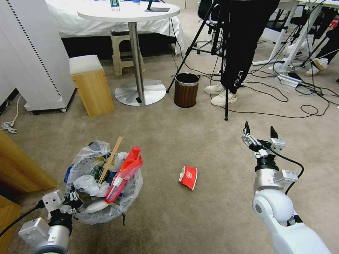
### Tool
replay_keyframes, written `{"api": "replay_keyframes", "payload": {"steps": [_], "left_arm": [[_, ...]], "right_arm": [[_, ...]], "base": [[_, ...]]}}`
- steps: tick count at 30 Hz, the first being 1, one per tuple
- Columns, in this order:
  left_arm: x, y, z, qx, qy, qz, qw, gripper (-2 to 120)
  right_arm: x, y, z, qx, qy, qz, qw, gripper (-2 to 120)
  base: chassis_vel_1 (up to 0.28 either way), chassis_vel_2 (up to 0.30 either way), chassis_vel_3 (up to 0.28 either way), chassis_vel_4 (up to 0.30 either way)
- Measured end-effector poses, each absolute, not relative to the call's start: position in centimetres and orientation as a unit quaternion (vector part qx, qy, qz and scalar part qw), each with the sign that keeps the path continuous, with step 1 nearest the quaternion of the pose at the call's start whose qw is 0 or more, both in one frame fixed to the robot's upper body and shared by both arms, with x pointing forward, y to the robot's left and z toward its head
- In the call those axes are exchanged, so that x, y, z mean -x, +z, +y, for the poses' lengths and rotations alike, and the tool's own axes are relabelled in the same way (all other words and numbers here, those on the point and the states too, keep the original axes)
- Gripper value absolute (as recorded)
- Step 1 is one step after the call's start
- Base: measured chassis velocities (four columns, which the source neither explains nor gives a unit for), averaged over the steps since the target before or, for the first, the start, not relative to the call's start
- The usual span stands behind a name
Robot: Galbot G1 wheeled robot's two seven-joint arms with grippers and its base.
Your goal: Pick up the trash bin and place the garbage on the floor into it.
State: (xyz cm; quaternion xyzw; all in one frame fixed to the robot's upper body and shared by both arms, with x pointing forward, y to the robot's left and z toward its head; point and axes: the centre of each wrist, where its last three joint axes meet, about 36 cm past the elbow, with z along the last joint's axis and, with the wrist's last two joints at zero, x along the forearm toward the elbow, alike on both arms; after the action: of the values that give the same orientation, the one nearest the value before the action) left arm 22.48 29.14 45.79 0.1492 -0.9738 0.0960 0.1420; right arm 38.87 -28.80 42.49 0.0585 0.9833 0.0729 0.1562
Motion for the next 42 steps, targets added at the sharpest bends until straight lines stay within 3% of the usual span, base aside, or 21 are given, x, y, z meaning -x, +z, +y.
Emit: {"api": "replay_keyframes", "payload": {"steps": [42], "left_arm": [[-22.9, 44.8, 29.3, -0.15, 0.097, -0.973, 0.144, 0]], "right_arm": [[-39.3, 42.8, -28.6, -0.051, 0.089, 0.984, 0.144, 100]], "base": [[-0.052, 0.049, 0.05, -0.047]]}}
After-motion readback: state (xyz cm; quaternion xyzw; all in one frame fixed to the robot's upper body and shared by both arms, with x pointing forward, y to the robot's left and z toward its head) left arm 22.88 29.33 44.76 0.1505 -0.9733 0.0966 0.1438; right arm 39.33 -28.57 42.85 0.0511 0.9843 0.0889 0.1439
